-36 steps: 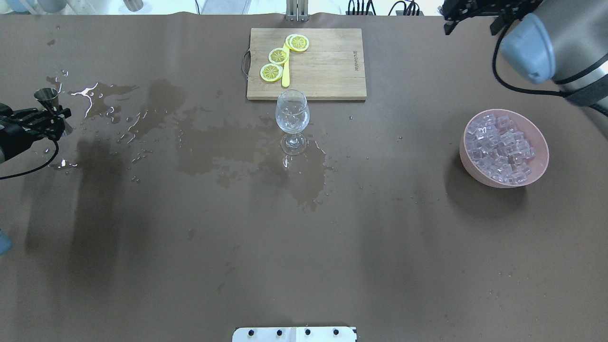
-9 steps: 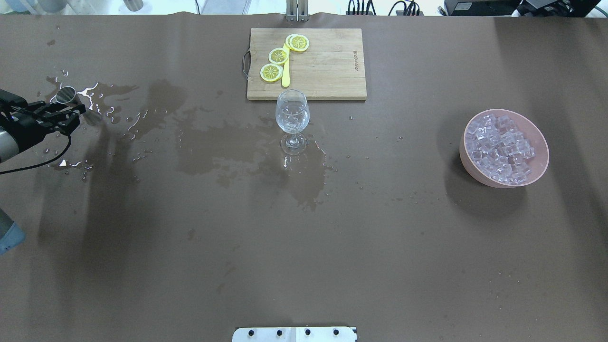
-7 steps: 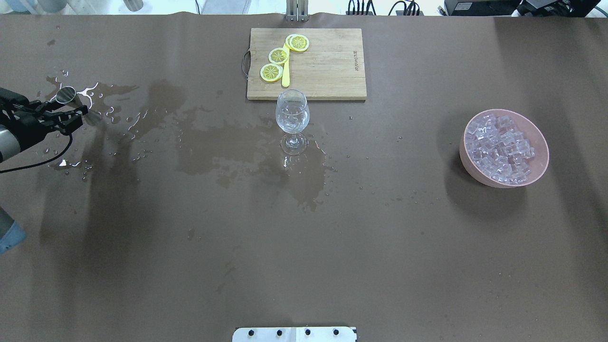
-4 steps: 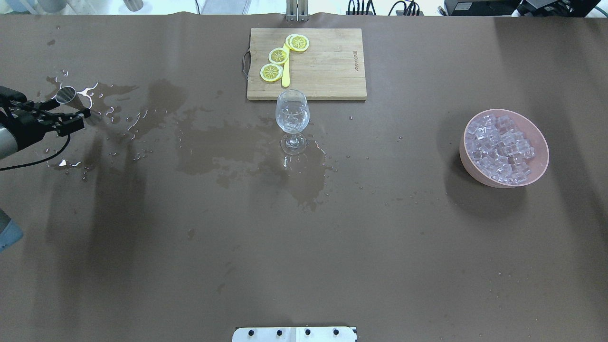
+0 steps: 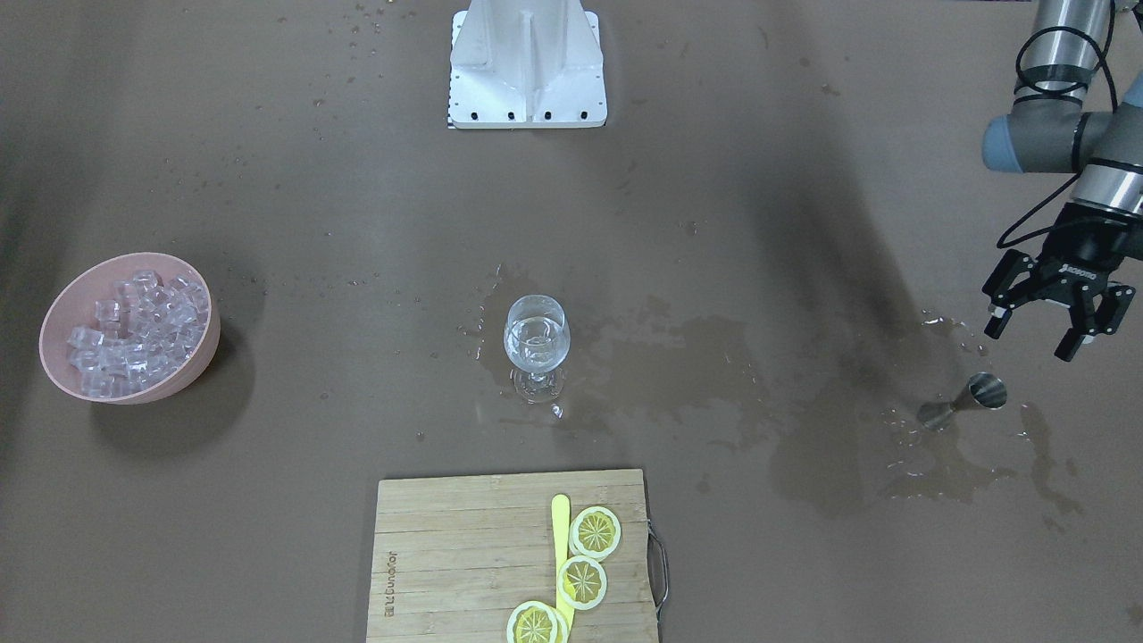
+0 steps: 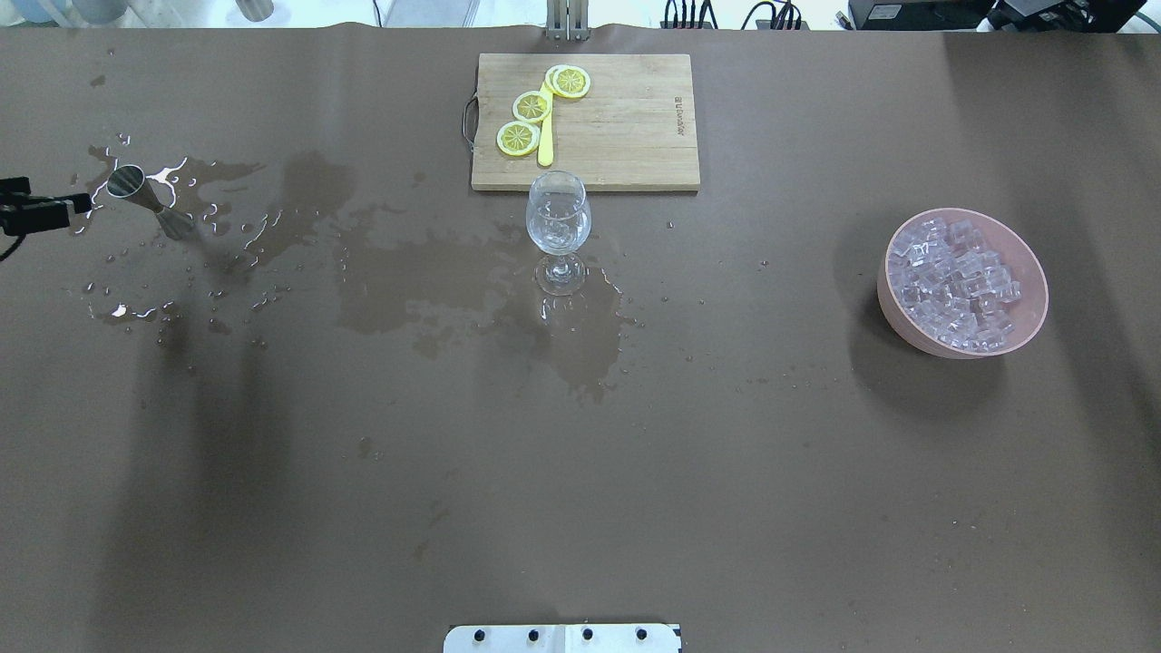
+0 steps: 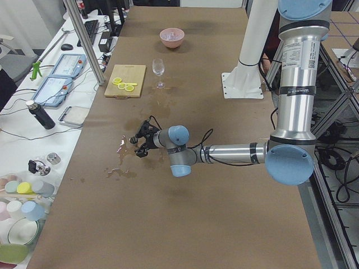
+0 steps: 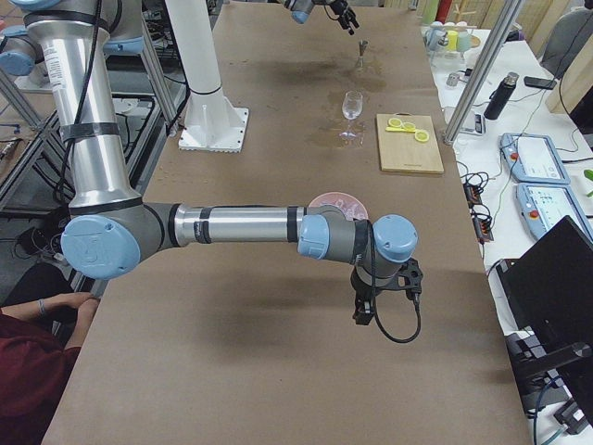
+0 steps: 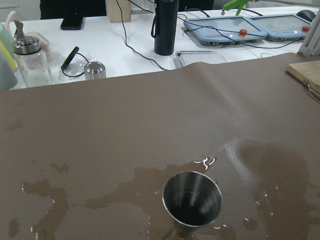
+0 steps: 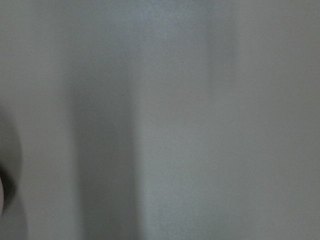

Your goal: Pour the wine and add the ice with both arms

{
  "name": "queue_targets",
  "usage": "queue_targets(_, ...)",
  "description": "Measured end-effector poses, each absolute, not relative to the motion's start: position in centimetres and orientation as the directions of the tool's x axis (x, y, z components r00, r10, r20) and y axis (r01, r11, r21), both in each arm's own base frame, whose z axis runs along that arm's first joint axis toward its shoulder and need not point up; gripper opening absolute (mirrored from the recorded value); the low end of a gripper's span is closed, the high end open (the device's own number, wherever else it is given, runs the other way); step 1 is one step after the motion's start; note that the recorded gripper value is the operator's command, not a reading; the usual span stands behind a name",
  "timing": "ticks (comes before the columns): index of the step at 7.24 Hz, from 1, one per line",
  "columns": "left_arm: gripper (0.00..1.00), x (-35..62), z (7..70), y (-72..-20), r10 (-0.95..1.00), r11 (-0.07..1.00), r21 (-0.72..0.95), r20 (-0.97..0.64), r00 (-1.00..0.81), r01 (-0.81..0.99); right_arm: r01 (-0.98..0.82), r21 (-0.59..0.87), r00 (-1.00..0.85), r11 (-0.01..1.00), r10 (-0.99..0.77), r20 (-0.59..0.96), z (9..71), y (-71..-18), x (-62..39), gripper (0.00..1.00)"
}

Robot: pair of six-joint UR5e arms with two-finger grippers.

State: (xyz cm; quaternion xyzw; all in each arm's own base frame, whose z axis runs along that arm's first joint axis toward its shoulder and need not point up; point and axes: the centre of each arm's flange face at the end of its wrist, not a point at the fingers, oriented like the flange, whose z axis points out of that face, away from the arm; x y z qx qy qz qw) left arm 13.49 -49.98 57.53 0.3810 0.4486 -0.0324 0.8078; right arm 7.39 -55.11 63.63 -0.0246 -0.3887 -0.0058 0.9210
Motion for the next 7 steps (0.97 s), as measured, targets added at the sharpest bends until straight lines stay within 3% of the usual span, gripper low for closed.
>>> queue_targets(3, 0.98, 5.2, 54.0, -52.9, 0.172, 0.829, 0.431, -0.804, 0.569, 0.357, 0.026, -0.042, 0.699, 0.999, 0.012, 0.715, 63.7, -55.1, 7.6, 1.00)
queue_targets(7, 0.98, -2.6, 54.0, -54.8, 0.176, 0.891, 0.397, -0.750, 0.638, 0.220, 0.022, -0.042, 0.700, 0.999, 0.015, 0.714, 63.5, -55.2, 7.8, 1.00)
